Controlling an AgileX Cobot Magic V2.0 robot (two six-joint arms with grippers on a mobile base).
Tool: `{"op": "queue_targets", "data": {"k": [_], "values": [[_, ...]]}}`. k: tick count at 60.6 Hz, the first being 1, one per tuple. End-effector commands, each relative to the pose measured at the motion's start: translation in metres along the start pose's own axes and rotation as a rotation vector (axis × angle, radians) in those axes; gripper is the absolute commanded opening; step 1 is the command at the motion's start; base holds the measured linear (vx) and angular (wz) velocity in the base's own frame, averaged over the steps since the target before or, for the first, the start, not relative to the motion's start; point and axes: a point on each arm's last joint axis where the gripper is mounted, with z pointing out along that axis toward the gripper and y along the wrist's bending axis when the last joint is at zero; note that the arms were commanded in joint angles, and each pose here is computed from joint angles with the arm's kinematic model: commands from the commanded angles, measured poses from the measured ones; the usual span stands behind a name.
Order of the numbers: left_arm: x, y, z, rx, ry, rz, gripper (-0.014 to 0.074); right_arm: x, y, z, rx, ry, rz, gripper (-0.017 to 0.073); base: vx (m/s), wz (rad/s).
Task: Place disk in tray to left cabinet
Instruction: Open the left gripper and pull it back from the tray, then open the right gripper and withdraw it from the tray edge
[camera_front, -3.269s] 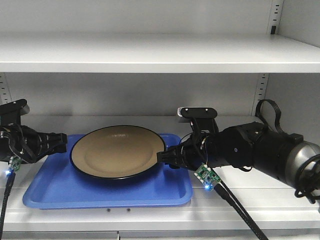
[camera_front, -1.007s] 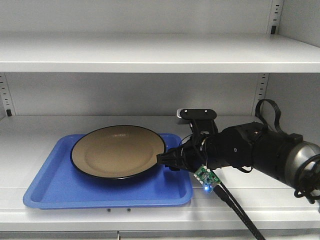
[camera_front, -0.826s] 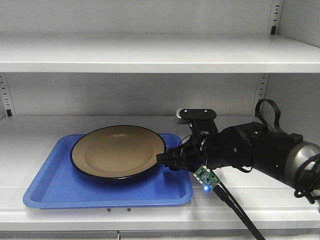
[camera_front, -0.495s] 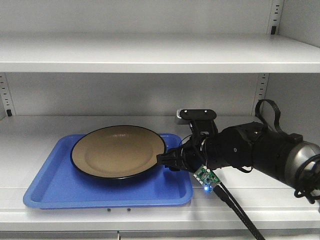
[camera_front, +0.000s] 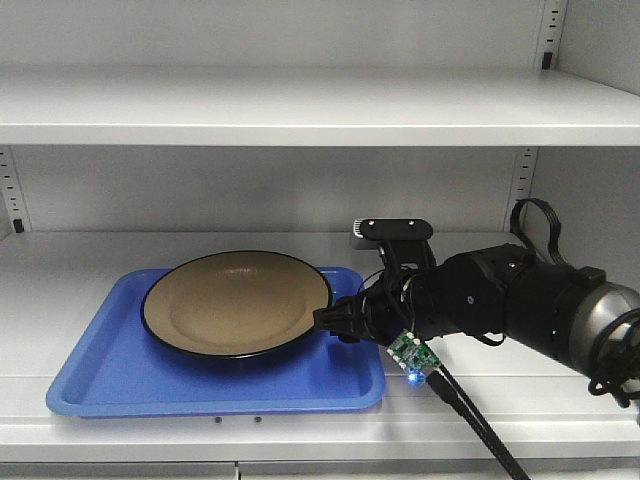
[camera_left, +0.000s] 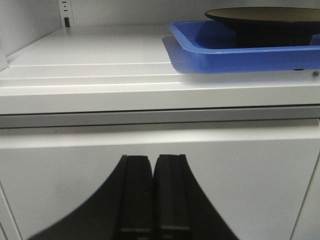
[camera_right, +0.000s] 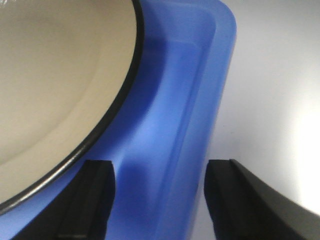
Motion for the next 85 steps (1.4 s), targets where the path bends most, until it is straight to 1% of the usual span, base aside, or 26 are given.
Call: {"op": "queue_targets", "data": {"k": [1, 12, 23, 28, 34, 41, 49, 56, 63, 66, 70, 76, 81, 83, 85], "values": [[-0.001, 0.001, 0.001, -0.009, -0.064, -0.012, -0.0006, -0.031, 0.004, -0.036, -0.017, -0.173, -0.02, 0.0452, 0.0, 0.0], [-0.001, 0.001, 0.001, -0.009, -0.064, -0.012, -0.0006, -0.037, 0.004, -0.052, -0.02, -0.209, -0.021, 0.0426, 0.0, 0.0], [-0.001, 0.001, 0.001, -0.009, -0.064, -0.012, -0.0006, -0.04, -0.008, -0.068, 0.005, -0.199, 0.0, 0.0377, 0.0, 0.0], [-0.001, 0.001, 0.001, -0.009, -0.064, -0.012, -0.0006, -0.037, -0.016, -0.078, 0.022, -0.201, 0.011, 0.0354, 0.0, 0.0], [-0.001, 0.001, 0.001, -0.009, -0.064, -0.012, -0.0006, -0.022, -0.032, -0.09, 0.051, -0.216, 0.042, 0.0316, 0.0, 0.0], [-0.001, 0.001, 0.001, -0.009, -0.064, -0.012, -0.0006, 0.005, -0.05, -0.107, 0.089, -0.234, 0.08, 0.0268, 0.0, 0.0], [-0.001, 0.001, 0.001, -0.009, -0.064, -0.012, -0.0006, 0.029, -0.057, -0.131, 0.115, -0.271, 0.083, 0.0222, 0.0, 0.0], [-0.001, 0.001, 0.001, -0.009, -0.064, -0.012, -0.0006, 0.042, -0.055, -0.15, 0.121, -0.323, 0.051, 0.0193, 0.0, 0.0], [-0.001, 0.001, 0.001, -0.009, -0.064, -0.012, -0.0006, 0.057, -0.054, -0.165, 0.131, -0.404, -0.019, 0.0165, 0.0, 0.0], [-0.001, 0.001, 0.001, -0.009, -0.064, -0.012, -0.0006, 0.065, -0.054, -0.172, 0.139, -0.447, -0.06, 0.0148, 0.0, 0.0], [-0.001, 0.001, 0.001, -0.009, -0.064, -0.012, -0.0006, 0.077, -0.054, -0.18, 0.152, -0.515, -0.109, 0.0114, 0.0, 0.0], [-0.001, 0.001, 0.001, -0.009, -0.064, -0.012, -0.0006, 0.096, -0.053, -0.191, 0.171, -0.591, -0.163, 0.0046, 0.0, 0.0], [-0.001, 0.001, 0.001, -0.009, -0.064, -0.012, -0.0006, 0.114, -0.053, -0.202, 0.184, -0.607, -0.195, -0.0015, 0.0, 0.0], [-0.001, 0.001, 0.001, -0.009, -0.064, -0.012, -0.0006, 0.122, -0.054, -0.206, 0.191, -0.605, -0.195, -0.0014, 0.0, 0.0], [-0.001, 0.001, 0.001, -0.009, -0.064, -0.012, -0.0006, 0.13, -0.055, -0.208, 0.195, -0.596, -0.182, -0.0012, 0.0, 0.0]]}}
